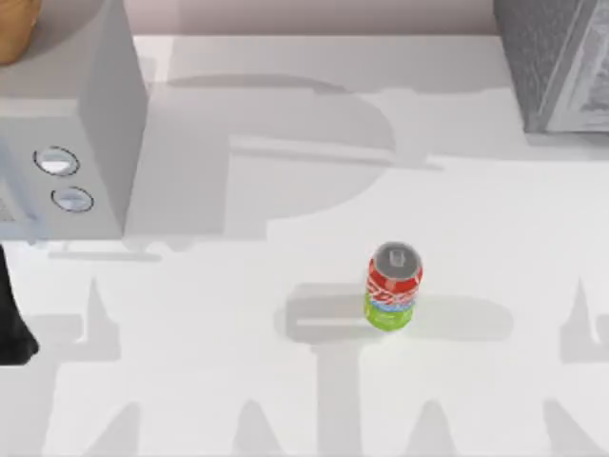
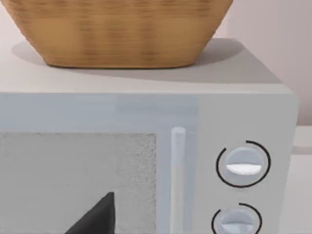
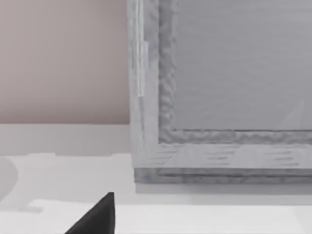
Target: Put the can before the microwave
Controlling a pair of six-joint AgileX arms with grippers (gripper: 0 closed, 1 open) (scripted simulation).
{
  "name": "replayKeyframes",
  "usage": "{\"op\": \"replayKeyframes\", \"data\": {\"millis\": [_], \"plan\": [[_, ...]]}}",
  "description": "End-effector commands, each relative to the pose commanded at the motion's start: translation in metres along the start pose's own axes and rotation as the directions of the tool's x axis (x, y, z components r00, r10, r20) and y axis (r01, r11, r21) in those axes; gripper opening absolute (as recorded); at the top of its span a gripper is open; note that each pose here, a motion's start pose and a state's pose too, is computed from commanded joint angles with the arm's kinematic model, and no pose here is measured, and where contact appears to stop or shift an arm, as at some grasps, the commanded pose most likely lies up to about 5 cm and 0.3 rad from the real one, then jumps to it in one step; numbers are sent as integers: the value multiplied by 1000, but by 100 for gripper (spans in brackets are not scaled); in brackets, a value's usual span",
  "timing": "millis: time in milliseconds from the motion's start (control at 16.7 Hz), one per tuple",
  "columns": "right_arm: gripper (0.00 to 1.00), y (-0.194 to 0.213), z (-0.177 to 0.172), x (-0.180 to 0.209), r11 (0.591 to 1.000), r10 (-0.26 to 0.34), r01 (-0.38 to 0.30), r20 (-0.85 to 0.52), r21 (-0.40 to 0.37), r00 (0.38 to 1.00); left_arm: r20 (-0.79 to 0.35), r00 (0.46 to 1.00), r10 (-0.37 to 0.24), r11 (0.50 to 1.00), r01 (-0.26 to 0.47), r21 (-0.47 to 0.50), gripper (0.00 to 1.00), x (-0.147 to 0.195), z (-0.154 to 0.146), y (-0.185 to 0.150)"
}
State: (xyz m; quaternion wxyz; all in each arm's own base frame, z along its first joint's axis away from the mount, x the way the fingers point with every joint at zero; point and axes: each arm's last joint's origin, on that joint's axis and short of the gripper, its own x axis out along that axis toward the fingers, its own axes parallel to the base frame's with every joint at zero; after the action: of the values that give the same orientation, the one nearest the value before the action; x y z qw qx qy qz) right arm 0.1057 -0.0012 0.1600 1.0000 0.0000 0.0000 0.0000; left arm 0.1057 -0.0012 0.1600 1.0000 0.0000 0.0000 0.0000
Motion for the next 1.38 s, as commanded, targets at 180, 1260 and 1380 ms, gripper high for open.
{"op": "replayKeyframes", "data": {"millis": [180,1260,1380], "plan": [[100,0,0,0,1000,0,0,0,0,1000,-8,1000,-5,1000,5,0,100,0,1,0],[100,0,0,0,1000,0,0,0,0,1000,-898,380,-221,858,513,6,100,131,122,-134],[100,0,0,0,1000,0,0,0,0,1000,-950,261,-173,825,565,5,100,156,119,-171]]}}
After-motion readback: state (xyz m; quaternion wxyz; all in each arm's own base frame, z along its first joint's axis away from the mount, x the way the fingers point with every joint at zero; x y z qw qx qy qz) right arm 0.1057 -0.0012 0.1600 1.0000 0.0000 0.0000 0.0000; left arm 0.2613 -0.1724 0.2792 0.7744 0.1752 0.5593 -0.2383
